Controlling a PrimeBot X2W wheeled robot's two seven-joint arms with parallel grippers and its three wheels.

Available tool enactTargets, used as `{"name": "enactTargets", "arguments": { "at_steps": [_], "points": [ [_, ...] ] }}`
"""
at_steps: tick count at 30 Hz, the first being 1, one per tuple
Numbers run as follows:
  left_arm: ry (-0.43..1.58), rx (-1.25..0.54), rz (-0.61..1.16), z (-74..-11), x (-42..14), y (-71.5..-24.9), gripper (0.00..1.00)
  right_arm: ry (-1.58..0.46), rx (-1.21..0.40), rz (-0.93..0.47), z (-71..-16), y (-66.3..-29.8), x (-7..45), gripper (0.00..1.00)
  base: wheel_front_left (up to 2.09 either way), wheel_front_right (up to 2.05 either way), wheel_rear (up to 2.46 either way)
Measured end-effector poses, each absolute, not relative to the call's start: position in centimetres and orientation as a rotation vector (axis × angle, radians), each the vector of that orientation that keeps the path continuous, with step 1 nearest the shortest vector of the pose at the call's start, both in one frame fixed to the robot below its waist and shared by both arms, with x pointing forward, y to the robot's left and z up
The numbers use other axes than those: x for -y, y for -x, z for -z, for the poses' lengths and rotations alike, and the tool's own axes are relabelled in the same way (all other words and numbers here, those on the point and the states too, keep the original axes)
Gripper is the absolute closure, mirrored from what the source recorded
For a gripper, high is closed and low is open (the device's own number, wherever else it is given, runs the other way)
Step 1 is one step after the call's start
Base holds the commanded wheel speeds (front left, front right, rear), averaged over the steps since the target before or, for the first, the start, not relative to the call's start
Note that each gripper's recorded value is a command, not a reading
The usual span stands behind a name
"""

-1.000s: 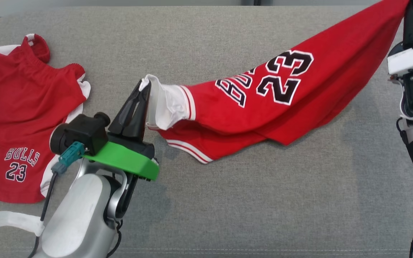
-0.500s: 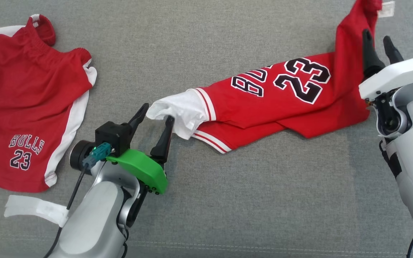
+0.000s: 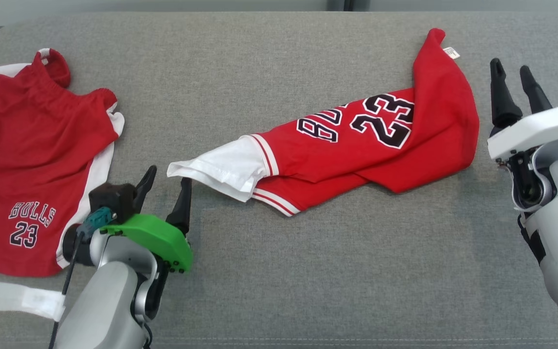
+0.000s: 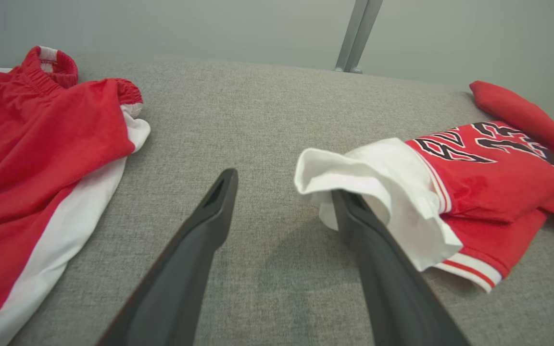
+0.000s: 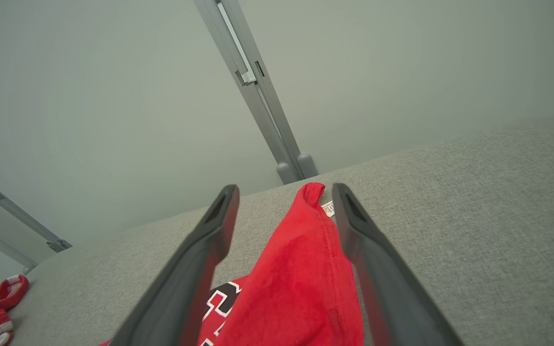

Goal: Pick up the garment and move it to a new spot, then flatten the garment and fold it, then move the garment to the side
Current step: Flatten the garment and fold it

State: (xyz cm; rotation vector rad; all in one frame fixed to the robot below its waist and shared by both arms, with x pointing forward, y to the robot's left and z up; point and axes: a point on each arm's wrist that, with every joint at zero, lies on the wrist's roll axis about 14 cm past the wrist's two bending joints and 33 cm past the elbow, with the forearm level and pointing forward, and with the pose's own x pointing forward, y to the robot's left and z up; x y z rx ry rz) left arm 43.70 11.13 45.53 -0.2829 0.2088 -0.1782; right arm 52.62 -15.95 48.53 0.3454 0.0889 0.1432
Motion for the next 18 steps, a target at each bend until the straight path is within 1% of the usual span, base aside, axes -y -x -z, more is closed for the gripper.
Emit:
{"name": "enactTargets", "arguments": {
  "at_steps": [5, 13, 16, 18],
  "points": [
    [0.277, -0.249, 0.153, -44.1, -12.2, -42.0, 0.00, -0.331, -0.107, -0.123, -47.7, -50.0, 17.1, 0.00, 0.00, 0.00, 0.00],
    [0.315, -0.145, 0.171, -47.0, -11.3, -42.3, 0.00, -0.319, -0.135, -0.061, -46.1, -45.1, 20.0, 0.00, 0.00, 0.00, 0.00],
    [0.359, -0.113, 0.155, -47.9, -11.3, -42.3, 0.00, -0.356, -0.109, -0.039, -46.5, -43.9, 20.2, 0.00, 0.00, 0.00, 0.00],
    [0.428, -0.099, 0.132, -48.4, -11.3, -41.9, 0.00, -0.375, -0.088, -0.038, -46.9, -42.8, 19.9, 0.00, 0.00, 0.00, 0.00]
  ]
}}
